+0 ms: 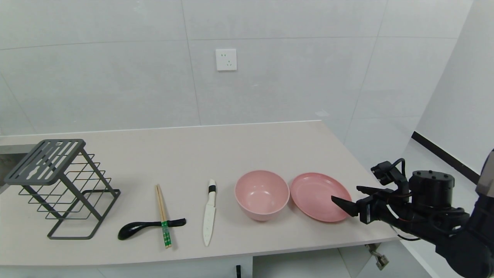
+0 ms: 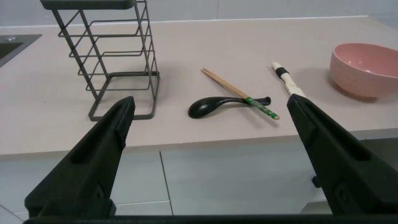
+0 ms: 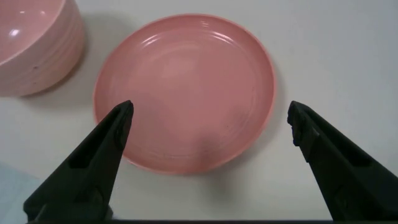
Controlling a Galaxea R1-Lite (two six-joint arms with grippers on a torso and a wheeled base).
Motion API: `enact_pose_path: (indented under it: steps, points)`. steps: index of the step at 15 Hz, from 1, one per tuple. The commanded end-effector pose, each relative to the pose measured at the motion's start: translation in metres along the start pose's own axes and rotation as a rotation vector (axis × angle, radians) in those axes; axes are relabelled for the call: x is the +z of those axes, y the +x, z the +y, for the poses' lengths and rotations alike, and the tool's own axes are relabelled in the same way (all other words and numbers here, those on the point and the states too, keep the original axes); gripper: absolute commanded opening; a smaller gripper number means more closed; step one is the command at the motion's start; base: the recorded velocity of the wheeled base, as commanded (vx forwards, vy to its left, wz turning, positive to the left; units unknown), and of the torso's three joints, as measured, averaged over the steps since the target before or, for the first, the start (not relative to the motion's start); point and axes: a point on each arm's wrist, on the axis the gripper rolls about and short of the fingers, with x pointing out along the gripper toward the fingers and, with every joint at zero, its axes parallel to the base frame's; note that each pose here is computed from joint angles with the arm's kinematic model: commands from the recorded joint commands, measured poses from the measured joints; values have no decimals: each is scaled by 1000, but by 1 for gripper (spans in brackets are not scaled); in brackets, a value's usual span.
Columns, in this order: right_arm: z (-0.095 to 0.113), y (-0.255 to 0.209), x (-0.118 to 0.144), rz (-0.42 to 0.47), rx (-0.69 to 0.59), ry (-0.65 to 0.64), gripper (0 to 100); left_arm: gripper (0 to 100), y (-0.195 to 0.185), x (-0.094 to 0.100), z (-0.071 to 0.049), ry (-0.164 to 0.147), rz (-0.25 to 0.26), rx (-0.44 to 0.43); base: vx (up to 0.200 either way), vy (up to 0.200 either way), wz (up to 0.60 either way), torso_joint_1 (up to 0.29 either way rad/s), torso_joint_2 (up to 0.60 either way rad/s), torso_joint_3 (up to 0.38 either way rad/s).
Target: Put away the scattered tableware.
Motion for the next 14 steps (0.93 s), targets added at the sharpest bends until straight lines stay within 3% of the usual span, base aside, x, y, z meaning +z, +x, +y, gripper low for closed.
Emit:
enact_pose_path:
  steps: [1, 8, 14]
  points:
    - [-6, 17, -3, 5, -3, 4, 100, 100, 0, 0, 0, 0, 1, 0, 0, 0, 0, 0, 0, 0]
    - [-16, 35, -12, 25, -45, 22, 100, 100, 0, 0, 0, 0, 1, 1, 0, 0, 0, 0, 0, 0]
    - [-13, 44, -28, 81, -28, 26, 100, 100, 0, 0, 0, 0, 1, 1, 0, 0, 0, 0, 0, 0]
